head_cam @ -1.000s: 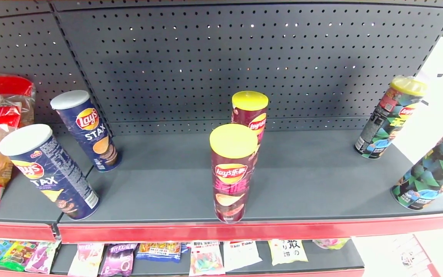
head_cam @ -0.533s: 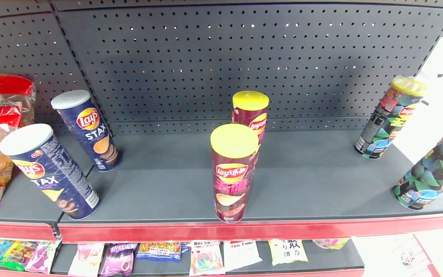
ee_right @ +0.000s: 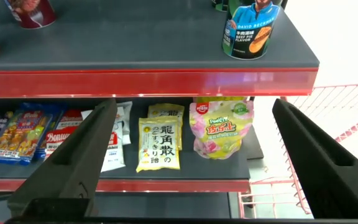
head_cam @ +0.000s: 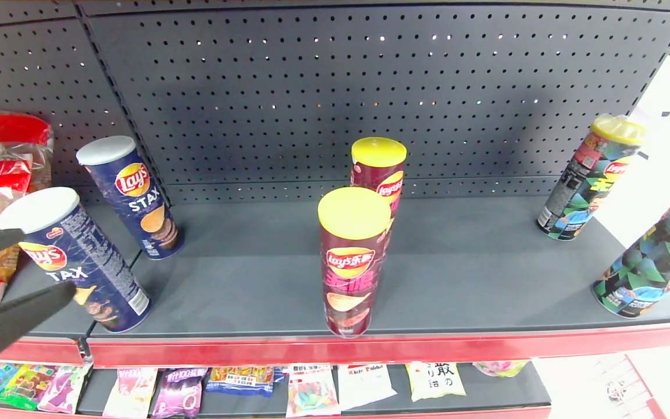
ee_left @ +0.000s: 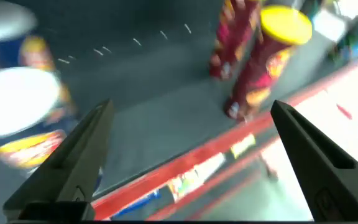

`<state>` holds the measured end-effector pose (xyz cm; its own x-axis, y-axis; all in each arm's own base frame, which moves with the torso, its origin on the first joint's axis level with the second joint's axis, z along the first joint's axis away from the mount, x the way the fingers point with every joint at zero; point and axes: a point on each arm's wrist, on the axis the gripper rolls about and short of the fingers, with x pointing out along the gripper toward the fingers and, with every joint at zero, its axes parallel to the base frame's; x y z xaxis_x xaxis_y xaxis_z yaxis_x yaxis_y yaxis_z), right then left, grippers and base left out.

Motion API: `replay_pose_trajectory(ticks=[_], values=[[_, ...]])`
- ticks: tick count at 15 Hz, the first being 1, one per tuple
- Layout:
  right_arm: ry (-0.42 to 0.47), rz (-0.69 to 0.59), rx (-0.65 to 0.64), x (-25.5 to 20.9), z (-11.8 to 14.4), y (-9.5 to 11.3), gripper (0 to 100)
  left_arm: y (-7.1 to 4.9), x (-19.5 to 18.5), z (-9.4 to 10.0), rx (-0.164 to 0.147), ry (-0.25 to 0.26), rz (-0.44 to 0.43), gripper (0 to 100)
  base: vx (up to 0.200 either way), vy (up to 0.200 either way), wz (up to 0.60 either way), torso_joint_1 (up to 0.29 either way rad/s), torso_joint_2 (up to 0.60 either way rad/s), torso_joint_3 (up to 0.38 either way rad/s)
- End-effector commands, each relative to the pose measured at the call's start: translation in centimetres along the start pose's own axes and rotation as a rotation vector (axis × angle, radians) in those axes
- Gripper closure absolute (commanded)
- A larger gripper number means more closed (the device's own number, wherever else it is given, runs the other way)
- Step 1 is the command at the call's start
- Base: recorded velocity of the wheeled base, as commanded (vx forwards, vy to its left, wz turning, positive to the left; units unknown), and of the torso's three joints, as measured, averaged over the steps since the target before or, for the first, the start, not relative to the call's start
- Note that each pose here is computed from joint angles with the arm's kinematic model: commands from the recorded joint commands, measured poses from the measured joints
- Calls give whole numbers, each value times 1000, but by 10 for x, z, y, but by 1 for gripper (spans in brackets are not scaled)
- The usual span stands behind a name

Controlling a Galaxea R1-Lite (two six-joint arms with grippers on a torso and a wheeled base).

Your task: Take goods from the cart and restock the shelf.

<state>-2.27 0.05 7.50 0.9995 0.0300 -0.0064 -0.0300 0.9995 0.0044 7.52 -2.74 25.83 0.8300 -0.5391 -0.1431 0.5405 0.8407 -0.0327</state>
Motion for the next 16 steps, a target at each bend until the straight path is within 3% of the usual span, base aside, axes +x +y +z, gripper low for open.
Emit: replay_pose_trajectory(ticks=[1,3,5,6,9,11,14,15,16], values=[[0,1,0,0,0,0,0,2,44,-3,-8,137,-100,0,0,0,0,0,0,0],[0,1,0,0,0,0,0,6,68,-11,42,224,-113,0,0,0,0,0,0,0],[0,1,0,0,0,0,0,8,84,-15,61,270,-122,0,0,0,0,0,0,0],[-2,1,0,0,0,0,0,10,97,-18,99,300,-138,0,0,0,0,0,0,0],[0,1,0,0,0,0,0,15,122,-25,167,364,-162,0,0,0,0,0,0,0],[0,1,0,0,0,0,0,19,145,-32,189,418,-178,0,0,0,0,0,0,0],[-2,1,0,0,0,0,0,24,173,-36,235,456,-201,0,0,0,0,0,0,0],[0,1,0,0,0,0,0,24,187,-41,271,475,-235,0,0,0,0,0,0,0],[0,1,0,0,0,0,0,24,193,-46,281,485,-275,0,0,0,0,0,0,0]])
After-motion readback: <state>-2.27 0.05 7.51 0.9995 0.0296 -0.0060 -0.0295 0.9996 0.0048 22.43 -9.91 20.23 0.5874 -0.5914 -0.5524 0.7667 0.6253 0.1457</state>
